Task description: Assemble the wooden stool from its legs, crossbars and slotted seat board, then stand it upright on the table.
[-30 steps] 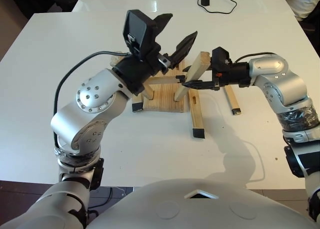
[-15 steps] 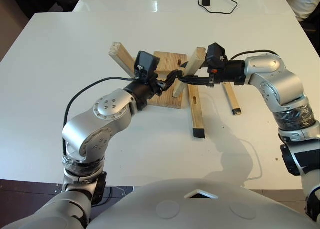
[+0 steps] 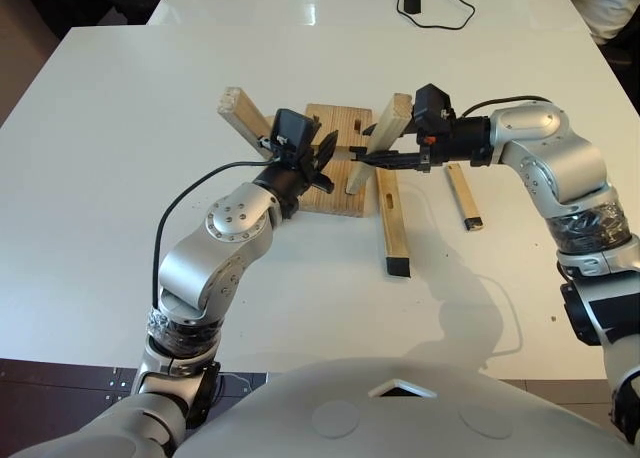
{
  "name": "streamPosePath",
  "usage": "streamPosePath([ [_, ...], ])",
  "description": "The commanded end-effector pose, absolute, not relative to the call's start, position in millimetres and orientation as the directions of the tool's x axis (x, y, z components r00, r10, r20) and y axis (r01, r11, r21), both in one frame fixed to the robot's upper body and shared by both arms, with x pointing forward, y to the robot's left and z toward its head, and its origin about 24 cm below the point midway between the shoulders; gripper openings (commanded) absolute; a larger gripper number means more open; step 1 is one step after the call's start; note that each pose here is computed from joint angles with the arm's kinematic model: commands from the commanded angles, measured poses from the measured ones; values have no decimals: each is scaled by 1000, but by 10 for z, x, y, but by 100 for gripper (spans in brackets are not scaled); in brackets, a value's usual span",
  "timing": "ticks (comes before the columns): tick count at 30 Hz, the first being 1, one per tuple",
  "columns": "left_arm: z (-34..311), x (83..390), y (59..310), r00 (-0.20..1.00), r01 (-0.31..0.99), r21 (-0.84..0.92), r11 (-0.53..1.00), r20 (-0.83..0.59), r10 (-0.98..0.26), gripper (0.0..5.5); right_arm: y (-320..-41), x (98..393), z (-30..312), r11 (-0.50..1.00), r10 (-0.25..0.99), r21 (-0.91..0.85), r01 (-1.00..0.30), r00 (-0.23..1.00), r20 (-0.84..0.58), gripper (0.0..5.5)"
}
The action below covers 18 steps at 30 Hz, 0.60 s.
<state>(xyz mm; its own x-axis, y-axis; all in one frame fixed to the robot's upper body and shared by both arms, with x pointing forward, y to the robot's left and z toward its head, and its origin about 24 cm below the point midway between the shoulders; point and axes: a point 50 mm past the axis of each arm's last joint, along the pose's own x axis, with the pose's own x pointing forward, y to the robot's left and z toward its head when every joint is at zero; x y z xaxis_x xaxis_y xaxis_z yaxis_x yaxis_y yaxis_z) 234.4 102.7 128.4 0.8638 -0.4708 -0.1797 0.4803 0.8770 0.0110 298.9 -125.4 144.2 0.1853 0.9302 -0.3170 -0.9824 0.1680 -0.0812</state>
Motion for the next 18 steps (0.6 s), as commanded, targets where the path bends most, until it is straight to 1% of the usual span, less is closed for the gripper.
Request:
streamPosePath([
  [1, 707, 2215, 1023, 746, 539, -10, 842, -459, -482, 83, -1275, 3047, 1373, 205, 891, -61, -977, 212, -402, 203],
  [3, 675, 2221, 994, 732, 562, -5, 827, -462, -500, 47, -1241, 3045, 1407, 179, 896, -68, -981, 191, -400, 203],
  [6, 644, 2227, 924, 714, 591, -16, 806, -455, -532, 1, -1153, 3020, 1406, 111, 897, -66, -992, 129, -424, 203],
  [11, 571, 2242, 893, 693, 605, -38, 795, -466, -550, 0, -1111, 3034, 1356, 80, 880, -64, -995, 101, -464, 203],
  [13, 566, 2286, 919, 725, 576, -22, 817, -449, -523, 0, -1115, 3049, 1348, 84, 878, -66, -994, 106, -467, 203],
  [14, 633, 2353, 939, 767, 541, -15, 841, -401, -501, 0, -1146, 3062, 1325, 98, 872, -71, -993, 120, -474, 203],
  [15, 780, 2442, 968, 829, 490, -16, 872, -303, -471, 0, -1186, 3078, 1301, 114, 867, -73, -991, 135, -480, 203],
  [16, 1007, 2533, 1009, 889, 430, -30, 902, -159, -429, 0, -1229, 3092, 1280, 129, 862, -75, -989, 149, -485, 203],
  [18, 1533, 2613, 1121, 933, 348, -113, 931, 140, -331, 0, -1297, 3115, 1255, 151, 855, -76, -986, 169, -490, 203],
])
